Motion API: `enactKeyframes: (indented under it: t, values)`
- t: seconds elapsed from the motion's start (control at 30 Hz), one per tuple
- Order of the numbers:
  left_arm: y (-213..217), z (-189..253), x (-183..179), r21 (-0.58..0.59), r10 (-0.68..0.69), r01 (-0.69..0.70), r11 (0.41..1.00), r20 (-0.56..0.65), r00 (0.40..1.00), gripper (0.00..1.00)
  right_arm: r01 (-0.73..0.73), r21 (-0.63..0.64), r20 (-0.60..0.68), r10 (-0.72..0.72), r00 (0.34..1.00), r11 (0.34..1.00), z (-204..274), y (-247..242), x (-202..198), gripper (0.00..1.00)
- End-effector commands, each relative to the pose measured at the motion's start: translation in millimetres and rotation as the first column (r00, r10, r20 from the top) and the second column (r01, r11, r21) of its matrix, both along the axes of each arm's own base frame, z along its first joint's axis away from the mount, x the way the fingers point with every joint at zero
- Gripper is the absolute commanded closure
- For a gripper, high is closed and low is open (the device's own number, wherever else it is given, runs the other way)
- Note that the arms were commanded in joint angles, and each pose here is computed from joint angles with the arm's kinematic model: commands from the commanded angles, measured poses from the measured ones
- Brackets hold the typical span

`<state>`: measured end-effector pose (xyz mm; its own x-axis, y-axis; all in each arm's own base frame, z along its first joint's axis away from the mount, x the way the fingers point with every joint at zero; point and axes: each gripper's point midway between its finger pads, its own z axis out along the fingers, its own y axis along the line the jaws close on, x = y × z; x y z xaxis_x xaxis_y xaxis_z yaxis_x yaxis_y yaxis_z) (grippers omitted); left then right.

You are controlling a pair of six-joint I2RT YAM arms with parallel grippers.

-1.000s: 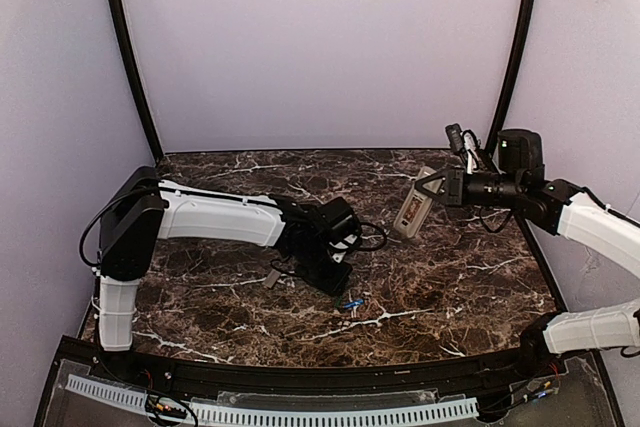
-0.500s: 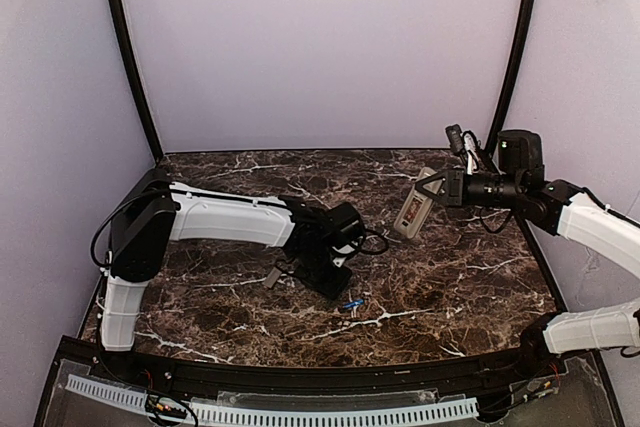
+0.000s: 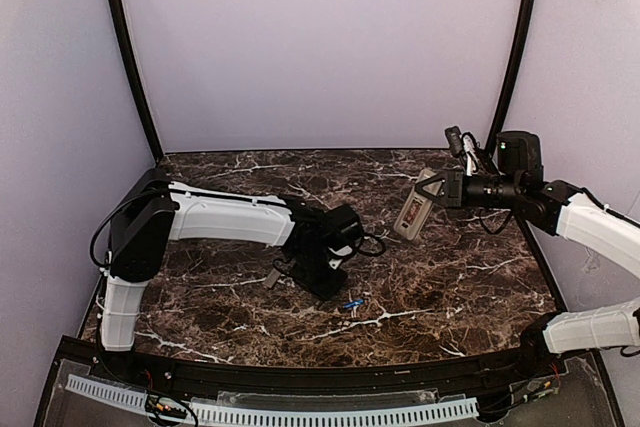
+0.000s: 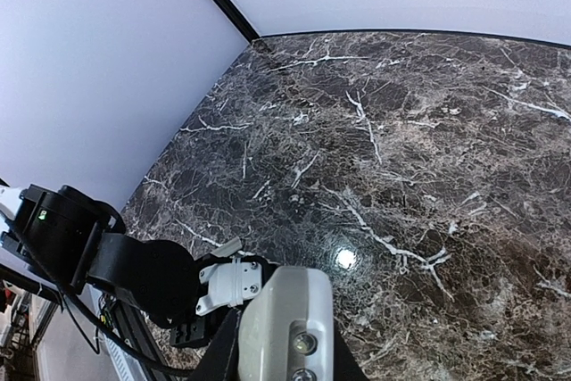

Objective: Load the batteries into the remote control
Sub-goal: Move the battery to the center of the board, then pick up the battery from the center of the board.

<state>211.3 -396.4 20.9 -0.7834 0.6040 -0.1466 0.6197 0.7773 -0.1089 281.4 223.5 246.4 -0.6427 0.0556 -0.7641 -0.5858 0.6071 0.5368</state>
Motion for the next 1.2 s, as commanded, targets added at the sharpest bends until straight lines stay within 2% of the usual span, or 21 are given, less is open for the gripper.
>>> enactKeyframes:
  t: [0.0, 0.27, 0.3, 0.4, 0.57, 0.8, 1.17]
  values:
    - [36.4, -2.8, -15.6, 0.128, -0.036, 0.040, 0.991, -0.034, 0.999, 0.93, -0.013, 0.012, -0.007, 0.014, 1.000, 1.000, -2.8, 1.3, -0.7, 1.00]
    - [74.7, -11.7, -36.8, 0.252, -0.075, 0.102, 0.962, -0.114, 0.991, 0.94, -0.018, 0.011, -0.008, 0.018, 1.000, 1.000, -4.4, 1.6, -1.4, 1.00]
    - [78.7, -12.2, -38.8, 0.263, -0.076, 0.107, 0.959, -0.123, 0.989, 0.93, -0.018, 0.010, -0.009, 0.018, 1.000, 1.000, -4.8, 1.6, -1.5, 1.00]
    - [82.5, -11.9, -35.7, 0.284, -0.080, 0.106, 0.953, -0.103, 0.991, 0.81, -0.020, 0.011, -0.007, 0.020, 1.000, 1.000, -4.5, 2.0, -1.2, 1.00]
    - [75.5, -6.6, -32.7, 0.268, -0.081, 0.104, 0.958, -0.099, 0.992, 0.74, -0.023, 0.014, -0.007, 0.023, 1.000, 1.000, -4.2, 2.3, -1.3, 1.00]
    - [74.6, -2.6, -29.2, 0.279, -0.090, 0.113, 0.954, -0.094, 0.992, 0.73, -0.021, 0.013, -0.008, 0.022, 1.000, 1.000, -5.9, 1.5, -2.5, 1.00]
    - [65.6, 1.3, -23.9, 0.266, -0.113, 0.132, 0.955, -0.085, 0.990, 0.84, -0.023, 0.014, -0.010, 0.023, 1.000, 1.000, -6.9, 1.7, -3.3, 1.00]
